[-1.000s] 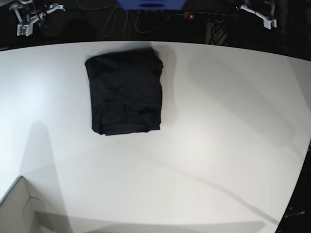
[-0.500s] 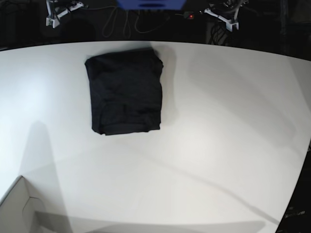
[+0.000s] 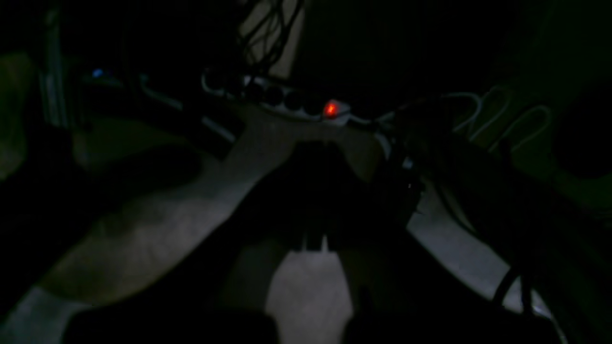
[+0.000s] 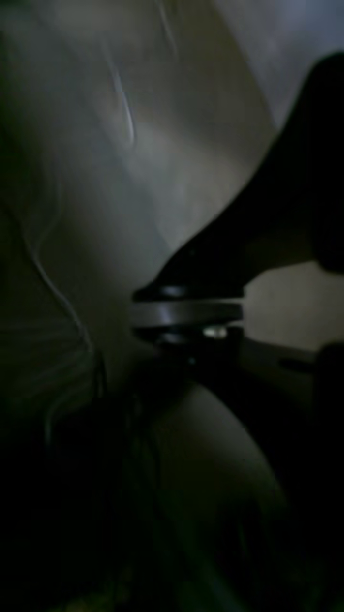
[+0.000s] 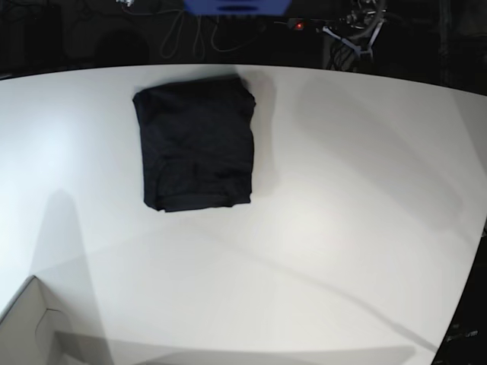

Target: Layout the t-shirt on the table in an organized manner, then fold the t-shirt properly

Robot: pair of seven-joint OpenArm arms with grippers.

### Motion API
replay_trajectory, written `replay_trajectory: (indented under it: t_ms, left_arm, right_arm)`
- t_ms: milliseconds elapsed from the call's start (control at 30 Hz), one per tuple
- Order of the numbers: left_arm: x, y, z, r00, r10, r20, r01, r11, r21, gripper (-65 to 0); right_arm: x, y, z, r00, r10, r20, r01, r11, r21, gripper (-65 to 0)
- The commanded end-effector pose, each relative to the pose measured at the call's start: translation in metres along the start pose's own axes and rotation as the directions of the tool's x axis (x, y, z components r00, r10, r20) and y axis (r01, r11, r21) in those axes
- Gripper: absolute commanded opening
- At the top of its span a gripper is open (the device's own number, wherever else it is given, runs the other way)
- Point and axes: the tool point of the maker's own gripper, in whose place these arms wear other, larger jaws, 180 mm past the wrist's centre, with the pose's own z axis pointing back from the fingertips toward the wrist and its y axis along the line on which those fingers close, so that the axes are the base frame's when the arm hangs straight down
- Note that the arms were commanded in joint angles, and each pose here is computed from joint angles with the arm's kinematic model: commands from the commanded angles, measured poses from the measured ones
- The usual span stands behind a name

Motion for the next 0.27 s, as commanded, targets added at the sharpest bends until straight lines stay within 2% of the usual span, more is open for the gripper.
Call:
replay_trajectory:
  t_ms: [0, 100, 167, 233]
  left_arm:
    - [0.000, 0.005, 0.001, 1.000, -0.008, 0.006, 0.008, 1.000, 0.008, -65.0]
    - [-0.001, -0.005, 0.000, 1.000, -0.002, 0.005, 0.002, 1.000, -0.006, -65.0]
    - [-0.002, -0.007, 0.000, 1.000, -0.001, 0.004, 0.001, 1.000, -0.009, -65.0]
    - [-0.002, -0.007, 0.000, 1.000, -0.001, 0.004, 0.001, 1.000, -0.009, -65.0]
  right_arm:
    - [-0.002, -0.005, 0.001, 0.998, 0.062, -0.001, -0.062, 0.998, -0.030, -65.0]
    - [0.005, -0.017, 0.000, 0.979, 0.202, -0.008, -0.201, 0.974, -0.104, -65.0]
    - [0.017, -0.018, -0.003, 0.974, 0.224, 0.017, -0.221, 0.968, -0.120, -65.0]
    - [0.018, -0.019, -0.006, 0.968, 0.252, 0.000, -0.250, 0.962, -0.111, -65.0]
